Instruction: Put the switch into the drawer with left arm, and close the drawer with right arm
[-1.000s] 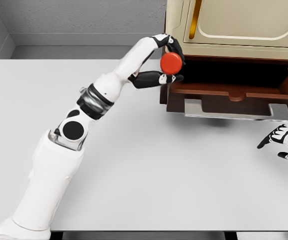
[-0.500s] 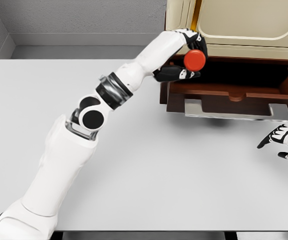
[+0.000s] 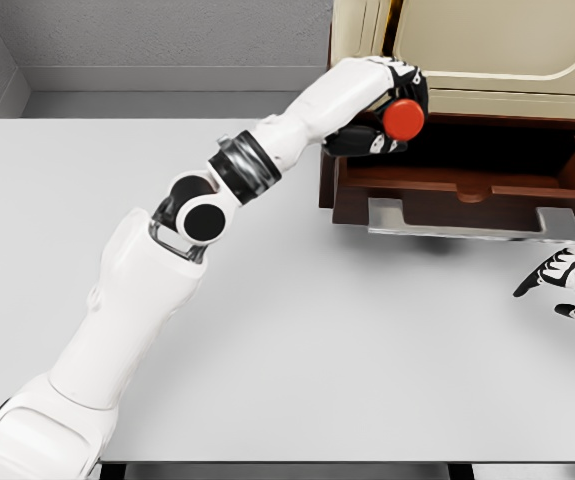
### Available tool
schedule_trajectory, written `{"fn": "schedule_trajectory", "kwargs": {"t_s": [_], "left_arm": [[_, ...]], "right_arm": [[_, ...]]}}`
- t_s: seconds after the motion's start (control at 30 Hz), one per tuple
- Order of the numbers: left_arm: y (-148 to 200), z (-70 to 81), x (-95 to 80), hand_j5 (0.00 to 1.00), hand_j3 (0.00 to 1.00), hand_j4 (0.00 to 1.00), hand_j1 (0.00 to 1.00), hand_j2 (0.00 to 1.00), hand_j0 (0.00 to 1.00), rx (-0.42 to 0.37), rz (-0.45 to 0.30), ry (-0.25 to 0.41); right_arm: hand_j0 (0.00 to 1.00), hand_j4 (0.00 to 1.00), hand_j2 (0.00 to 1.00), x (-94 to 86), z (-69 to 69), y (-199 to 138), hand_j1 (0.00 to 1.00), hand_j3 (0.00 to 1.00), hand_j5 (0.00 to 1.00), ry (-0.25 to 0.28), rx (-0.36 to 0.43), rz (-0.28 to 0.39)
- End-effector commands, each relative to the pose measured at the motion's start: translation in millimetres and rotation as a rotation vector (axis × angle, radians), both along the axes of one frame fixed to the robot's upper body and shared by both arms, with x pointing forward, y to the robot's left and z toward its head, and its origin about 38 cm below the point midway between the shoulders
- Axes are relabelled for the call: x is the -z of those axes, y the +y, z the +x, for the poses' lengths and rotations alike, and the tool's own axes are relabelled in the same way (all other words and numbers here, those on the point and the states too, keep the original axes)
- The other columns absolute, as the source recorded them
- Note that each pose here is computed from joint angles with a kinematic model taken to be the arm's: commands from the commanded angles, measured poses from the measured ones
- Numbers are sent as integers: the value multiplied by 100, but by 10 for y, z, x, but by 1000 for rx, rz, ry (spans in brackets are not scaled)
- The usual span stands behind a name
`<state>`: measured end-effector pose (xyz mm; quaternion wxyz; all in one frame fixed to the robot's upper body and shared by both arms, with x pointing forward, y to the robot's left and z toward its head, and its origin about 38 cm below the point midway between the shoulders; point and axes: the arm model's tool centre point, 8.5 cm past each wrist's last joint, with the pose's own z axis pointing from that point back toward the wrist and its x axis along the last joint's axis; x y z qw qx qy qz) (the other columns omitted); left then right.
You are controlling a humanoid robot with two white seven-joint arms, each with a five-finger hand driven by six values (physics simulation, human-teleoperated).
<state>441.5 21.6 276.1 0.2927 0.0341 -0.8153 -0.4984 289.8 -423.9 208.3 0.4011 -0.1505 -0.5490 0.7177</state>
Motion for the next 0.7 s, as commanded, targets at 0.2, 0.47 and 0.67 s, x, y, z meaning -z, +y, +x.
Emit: {"fn": "schedule_trajectory", "kwargs": {"t_s": [0.2,0.47,0.67], "left_arm": [[-11,5,19,50,50,50,50,50,50,3,4,4],[-17,1,10,60,60,60,60,60,60,5,4,2],[-20,2,17,62,62,62,62,62,62,5,6,3]], "right_arm": [[65,65,65,-8,3,0,65,65,65,0,2,5],[65,65,65,-11,4,-1,65,65,65,1,2,3],[65,65,65,-5,4,-5,65,65,65,1,3,3]]}}
